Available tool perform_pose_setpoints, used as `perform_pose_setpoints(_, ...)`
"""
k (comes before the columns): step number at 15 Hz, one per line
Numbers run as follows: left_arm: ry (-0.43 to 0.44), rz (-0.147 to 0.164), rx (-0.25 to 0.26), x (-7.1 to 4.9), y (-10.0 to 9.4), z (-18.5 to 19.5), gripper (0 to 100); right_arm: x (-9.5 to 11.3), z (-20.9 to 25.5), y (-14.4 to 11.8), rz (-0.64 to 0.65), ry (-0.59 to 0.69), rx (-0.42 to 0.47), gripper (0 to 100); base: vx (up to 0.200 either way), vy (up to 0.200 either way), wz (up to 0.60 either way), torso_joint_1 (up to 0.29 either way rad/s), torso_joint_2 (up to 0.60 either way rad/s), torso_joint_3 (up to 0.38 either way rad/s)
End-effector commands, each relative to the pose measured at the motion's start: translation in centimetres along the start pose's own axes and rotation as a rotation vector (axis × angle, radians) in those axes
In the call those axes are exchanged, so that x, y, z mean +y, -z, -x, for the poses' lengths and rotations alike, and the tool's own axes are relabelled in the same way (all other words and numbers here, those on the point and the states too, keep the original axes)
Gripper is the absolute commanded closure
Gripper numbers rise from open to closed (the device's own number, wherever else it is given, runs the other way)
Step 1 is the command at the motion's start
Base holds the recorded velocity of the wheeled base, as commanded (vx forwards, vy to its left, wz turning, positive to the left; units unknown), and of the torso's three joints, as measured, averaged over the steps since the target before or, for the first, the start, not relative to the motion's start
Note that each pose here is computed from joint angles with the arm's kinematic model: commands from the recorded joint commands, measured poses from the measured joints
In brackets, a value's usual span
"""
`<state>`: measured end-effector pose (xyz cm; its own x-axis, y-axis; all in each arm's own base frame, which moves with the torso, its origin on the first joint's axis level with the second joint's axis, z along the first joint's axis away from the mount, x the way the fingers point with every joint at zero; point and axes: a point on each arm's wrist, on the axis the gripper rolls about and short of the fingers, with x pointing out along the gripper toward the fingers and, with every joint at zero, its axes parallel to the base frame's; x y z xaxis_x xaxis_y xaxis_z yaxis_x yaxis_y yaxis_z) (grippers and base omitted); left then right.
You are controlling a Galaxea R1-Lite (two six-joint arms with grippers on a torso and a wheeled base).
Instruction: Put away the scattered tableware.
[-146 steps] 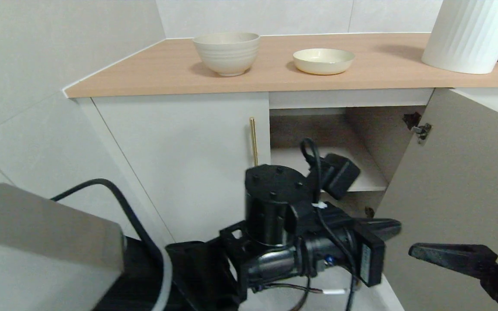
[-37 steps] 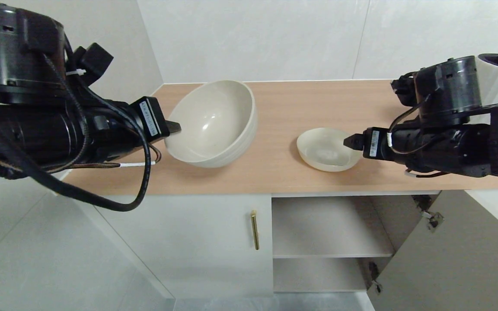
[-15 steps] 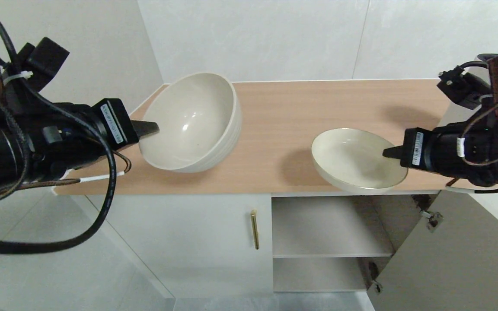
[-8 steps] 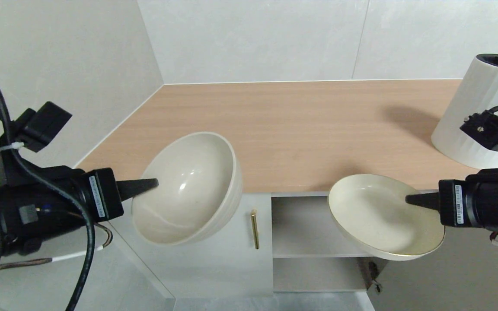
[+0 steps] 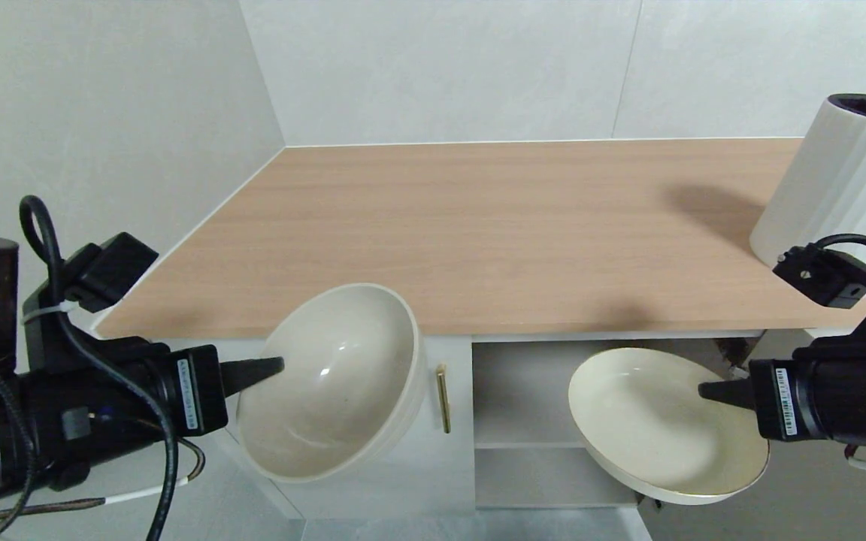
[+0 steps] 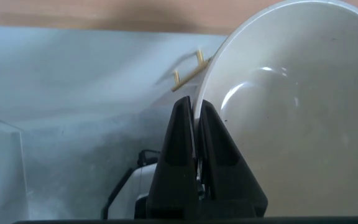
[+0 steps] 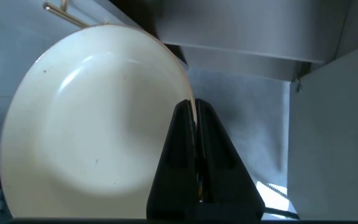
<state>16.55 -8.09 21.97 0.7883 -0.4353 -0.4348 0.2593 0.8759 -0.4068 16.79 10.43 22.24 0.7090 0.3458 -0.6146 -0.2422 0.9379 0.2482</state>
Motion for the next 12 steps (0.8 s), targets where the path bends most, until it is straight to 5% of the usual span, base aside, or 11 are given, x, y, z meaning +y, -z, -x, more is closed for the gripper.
perform_pose_setpoints(1,-0.002,-0.002,0.020,-0.03,0.20,-0.50,100,0.02,-0.51,0.07,0.001,0.007,0.015,100,-0.200,0.000,0.00,0.002,0.00,0.002)
perform_pose_setpoints(12,0.003,-0.008,0.031,-0.13,0.46,-0.55,100,-0.42,-1.28,1.05,0.052,0.016,0.010,100,0.000,0.000,0.00,0.000,0.00,0.000)
